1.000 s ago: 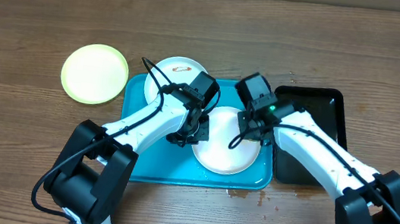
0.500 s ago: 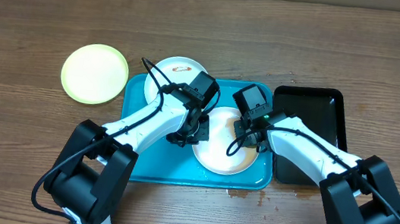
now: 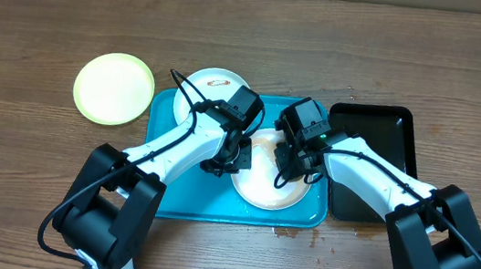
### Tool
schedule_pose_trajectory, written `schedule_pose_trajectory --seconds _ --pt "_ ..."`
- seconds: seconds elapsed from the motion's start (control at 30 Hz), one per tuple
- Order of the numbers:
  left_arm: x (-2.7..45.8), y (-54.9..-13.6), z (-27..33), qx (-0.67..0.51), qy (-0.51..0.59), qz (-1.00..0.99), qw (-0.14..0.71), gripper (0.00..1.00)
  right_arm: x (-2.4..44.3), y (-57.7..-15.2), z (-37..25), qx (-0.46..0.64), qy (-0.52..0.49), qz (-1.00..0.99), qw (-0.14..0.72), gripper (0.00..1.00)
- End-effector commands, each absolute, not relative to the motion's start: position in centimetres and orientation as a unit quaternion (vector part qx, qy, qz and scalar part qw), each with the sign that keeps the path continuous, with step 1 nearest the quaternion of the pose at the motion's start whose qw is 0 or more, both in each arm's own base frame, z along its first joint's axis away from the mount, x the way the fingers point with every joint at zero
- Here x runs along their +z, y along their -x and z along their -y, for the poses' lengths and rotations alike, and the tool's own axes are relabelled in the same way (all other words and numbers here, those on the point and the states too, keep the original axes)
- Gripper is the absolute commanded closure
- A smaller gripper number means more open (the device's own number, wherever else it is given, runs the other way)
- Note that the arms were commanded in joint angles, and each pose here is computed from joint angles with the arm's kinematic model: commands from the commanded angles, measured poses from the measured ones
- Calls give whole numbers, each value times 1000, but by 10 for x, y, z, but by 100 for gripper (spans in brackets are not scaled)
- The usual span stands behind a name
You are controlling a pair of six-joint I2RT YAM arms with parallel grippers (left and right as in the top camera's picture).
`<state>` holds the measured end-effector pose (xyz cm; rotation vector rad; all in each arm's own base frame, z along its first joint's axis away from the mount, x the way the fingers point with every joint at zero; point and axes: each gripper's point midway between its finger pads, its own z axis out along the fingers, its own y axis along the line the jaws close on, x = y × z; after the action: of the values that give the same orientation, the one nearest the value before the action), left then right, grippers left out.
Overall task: Clean dirty plates on tray and stack at the side
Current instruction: 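Scrub the white plate with the sponge in the right gripper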
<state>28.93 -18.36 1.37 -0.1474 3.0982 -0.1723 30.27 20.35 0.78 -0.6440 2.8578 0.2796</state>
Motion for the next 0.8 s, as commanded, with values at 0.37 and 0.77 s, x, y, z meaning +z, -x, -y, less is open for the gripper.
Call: schedule_pose_trajectory --seconds 0.37,0.77 --pt "8 -285 183 -53 47 -997 9 96 68 -323 -238 208 233 -948 65 96" --pt "8 -285 183 -53 47 -997 9 83 85 -370 -99 151 51 -986 56 96"
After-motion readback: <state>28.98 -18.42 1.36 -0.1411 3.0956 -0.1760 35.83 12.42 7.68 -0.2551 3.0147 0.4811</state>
